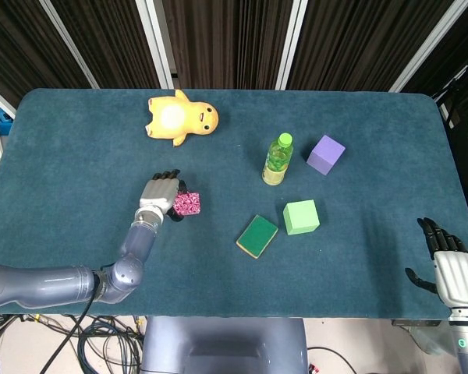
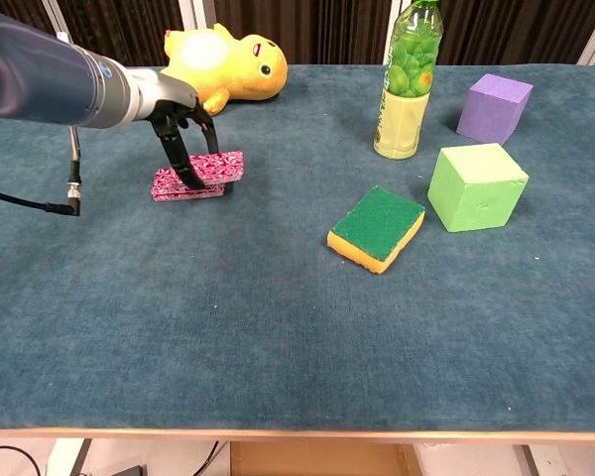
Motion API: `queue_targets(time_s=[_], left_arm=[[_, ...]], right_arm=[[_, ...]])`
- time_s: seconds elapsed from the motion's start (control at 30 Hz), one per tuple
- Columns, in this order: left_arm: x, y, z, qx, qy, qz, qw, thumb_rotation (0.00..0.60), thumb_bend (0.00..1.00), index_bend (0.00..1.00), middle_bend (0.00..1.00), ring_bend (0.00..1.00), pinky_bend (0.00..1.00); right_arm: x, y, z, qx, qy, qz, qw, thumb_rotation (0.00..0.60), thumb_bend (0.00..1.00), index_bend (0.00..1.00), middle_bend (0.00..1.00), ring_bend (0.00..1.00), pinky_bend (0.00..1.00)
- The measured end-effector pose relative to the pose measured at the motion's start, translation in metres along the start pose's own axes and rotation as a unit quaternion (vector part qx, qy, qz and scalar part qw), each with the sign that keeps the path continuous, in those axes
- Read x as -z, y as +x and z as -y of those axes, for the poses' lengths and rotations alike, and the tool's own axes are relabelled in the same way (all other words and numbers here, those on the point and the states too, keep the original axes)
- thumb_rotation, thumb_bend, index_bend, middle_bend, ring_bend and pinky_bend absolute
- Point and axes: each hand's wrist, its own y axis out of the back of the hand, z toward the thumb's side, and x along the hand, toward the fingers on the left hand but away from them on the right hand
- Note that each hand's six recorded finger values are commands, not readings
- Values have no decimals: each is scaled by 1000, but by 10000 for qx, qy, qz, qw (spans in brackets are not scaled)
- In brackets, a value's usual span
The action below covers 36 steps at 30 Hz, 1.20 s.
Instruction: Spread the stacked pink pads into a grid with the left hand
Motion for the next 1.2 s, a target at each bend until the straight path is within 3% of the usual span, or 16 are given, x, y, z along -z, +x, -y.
queue_targets(time_s=[0.33, 0.63, 1.2], left_arm=[[-38, -19, -9, -109, 119, 228, 9996, 600, 262, 488, 109, 0, 0], [-77, -21, 1, 31, 221, 379, 9990, 600, 262, 488, 109, 0, 0], [-86, -4, 25, -21, 561, 340, 9978, 600, 261, 472, 102, 0, 0]], right_arm=[[0, 0, 0, -7, -6, 5, 10000, 600, 199, 4, 84, 162, 217], [2, 0, -1, -6, -31, 18, 10000, 600, 199, 4, 84, 162, 217], [5, 0, -2, 18, -59, 53, 10000, 600, 199, 4, 84, 163, 217]])
